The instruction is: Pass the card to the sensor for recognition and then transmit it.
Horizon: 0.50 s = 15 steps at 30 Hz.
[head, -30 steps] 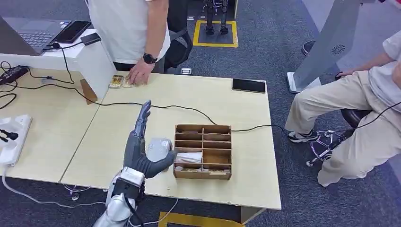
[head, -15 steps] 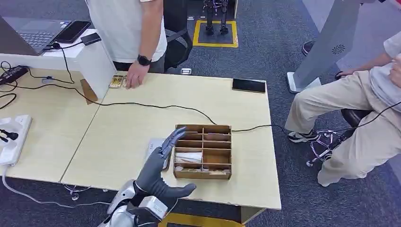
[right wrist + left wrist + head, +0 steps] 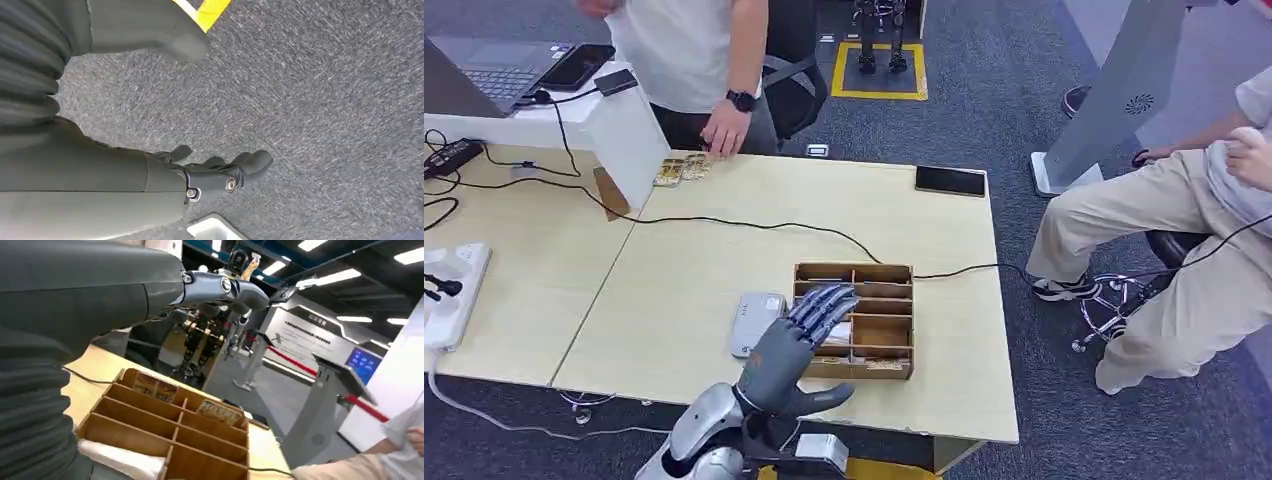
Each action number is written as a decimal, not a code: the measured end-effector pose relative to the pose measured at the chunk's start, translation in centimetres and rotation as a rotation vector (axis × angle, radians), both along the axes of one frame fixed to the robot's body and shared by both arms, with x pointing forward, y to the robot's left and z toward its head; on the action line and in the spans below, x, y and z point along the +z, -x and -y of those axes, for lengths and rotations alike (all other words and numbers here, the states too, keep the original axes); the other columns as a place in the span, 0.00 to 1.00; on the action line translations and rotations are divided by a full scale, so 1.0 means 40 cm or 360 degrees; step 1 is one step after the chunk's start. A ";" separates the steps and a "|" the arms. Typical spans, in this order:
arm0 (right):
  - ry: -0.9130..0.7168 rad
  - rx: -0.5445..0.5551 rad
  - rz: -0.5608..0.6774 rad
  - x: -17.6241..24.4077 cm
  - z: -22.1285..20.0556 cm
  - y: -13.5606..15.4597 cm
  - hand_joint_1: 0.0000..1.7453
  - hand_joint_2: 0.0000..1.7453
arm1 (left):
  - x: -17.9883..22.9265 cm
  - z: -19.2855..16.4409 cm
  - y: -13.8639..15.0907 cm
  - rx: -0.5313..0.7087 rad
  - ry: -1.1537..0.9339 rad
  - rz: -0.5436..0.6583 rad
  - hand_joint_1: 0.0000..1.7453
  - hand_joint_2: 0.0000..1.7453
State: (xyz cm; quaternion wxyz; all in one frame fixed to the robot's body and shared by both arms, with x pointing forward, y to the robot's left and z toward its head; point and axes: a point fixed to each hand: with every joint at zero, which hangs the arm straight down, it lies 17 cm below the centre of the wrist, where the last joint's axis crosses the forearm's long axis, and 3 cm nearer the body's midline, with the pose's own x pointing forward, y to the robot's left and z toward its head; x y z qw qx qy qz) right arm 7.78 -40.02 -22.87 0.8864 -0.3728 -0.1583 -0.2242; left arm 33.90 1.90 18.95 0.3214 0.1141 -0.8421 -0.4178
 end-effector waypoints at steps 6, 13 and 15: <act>0.0014 0.0018 -0.0002 0.004 0.009 -0.004 0.00 1.00 | -0.064 0.029 -0.009 0.0029 -0.0195 0.0007 0.00 1.00; 0.0013 0.0034 -0.0001 0.005 0.013 -0.007 0.00 1.00 | -0.118 0.046 -0.017 0.0050 -0.0352 0.0011 0.00 1.00; 0.0015 0.0034 -0.0001 0.006 0.013 -0.007 0.00 1.00 | -0.130 0.047 -0.020 0.0063 -0.0398 0.0022 0.00 1.00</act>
